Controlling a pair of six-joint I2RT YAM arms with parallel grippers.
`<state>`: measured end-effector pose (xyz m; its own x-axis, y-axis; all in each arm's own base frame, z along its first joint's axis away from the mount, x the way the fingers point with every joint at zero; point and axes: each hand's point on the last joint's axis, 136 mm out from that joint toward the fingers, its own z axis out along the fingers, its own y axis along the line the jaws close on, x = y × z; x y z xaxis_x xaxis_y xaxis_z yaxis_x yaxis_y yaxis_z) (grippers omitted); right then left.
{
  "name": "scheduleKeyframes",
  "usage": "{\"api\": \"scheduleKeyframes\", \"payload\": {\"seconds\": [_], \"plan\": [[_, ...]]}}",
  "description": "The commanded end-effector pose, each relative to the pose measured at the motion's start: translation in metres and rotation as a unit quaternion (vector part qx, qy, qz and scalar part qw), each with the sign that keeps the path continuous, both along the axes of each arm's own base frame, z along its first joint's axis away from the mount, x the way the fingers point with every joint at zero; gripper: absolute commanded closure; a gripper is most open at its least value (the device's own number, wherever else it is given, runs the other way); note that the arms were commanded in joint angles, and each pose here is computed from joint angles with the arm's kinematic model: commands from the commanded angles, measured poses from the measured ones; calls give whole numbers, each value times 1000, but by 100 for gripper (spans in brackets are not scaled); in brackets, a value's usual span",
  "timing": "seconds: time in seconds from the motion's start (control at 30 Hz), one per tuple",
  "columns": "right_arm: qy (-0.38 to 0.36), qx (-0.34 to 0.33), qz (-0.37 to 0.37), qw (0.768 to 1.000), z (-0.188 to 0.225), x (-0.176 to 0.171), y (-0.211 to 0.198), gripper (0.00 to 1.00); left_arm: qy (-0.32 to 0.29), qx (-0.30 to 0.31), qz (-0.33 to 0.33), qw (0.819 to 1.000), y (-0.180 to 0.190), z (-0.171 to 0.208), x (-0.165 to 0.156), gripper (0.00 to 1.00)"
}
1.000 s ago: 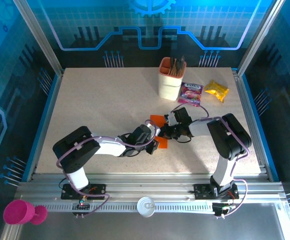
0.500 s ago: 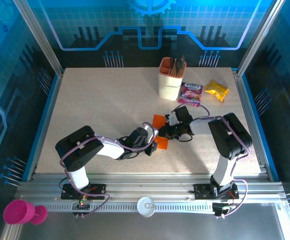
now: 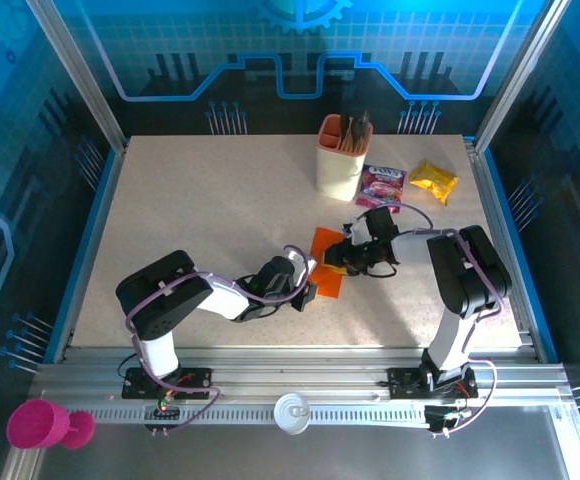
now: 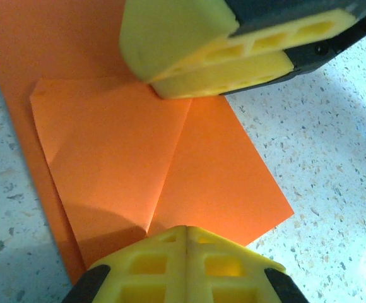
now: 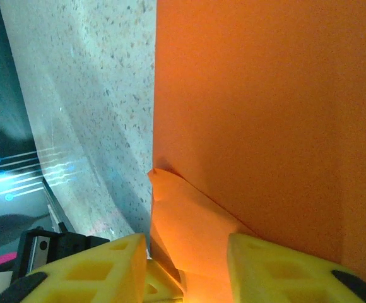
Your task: Fold a paper plane with a square sheet of paper (pick it up from the middle)
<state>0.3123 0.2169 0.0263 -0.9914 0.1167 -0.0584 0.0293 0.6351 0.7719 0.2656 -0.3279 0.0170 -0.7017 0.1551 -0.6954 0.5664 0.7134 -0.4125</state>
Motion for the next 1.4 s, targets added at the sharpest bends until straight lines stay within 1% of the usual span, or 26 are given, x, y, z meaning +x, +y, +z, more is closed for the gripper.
{"api": "scheduleKeyframes", "payload": {"seconds": [0.0, 0.33, 0.47, 0.57, 0.67, 0.73, 0.83, 0.93, 1.03, 1.17, 1.27, 1.37], "plan": [[8, -76, -49, 996, -23, 9, -40, 55, 88, 81, 6, 993, 36, -56, -31, 100], [16, -83, -95, 992, -22, 13, -75, 50, 90, 83, 9, 992, 36, -57, -30, 100], [4, -78, -107, 991, -9, 13, -81, 49, 95, 80, 14, 992, 35, -56, -30, 100], [-12, -73, -109, 991, 6, 9, -79, 50, 115, 71, 33, 990, 35, -53, -30, 100], [-26, -75, -97, 992, 18, 0, -69, 59, 141, 52, 61, 987, 33, -47, -34, 100], [-35, -81, -82, 993, 23, -6, -58, 69, 156, 38, 77, 984, 31, -43, -37, 100], [-42, -86, -54, 994, 24, -14, -36, 81, 170, 27, 91, 981, 28, -38, -43, 100], [-41, -87, -26, 995, 21, -17, -13, 91, 176, 21, 96, 979, 25, -37, -44, 100], [-40, -83, -3, 996, 17, -16, 9, 95, 173, 22, 95, 980, 22, -36, -43, 100], [-36, -91, 13, 995, 7, -15, 25, 98, 168, 25, 90, 981, 21, -33, -41, 100], [-23, -109, 11, 994, -9, -14, 22, 99, 160, 17, 82, 984, 19, -25, -39, 100], [-9, -123, 11, 992, -24, -17, 16, 100, 150, -7, 83, 985, 18, -2, -31, 100]]}}
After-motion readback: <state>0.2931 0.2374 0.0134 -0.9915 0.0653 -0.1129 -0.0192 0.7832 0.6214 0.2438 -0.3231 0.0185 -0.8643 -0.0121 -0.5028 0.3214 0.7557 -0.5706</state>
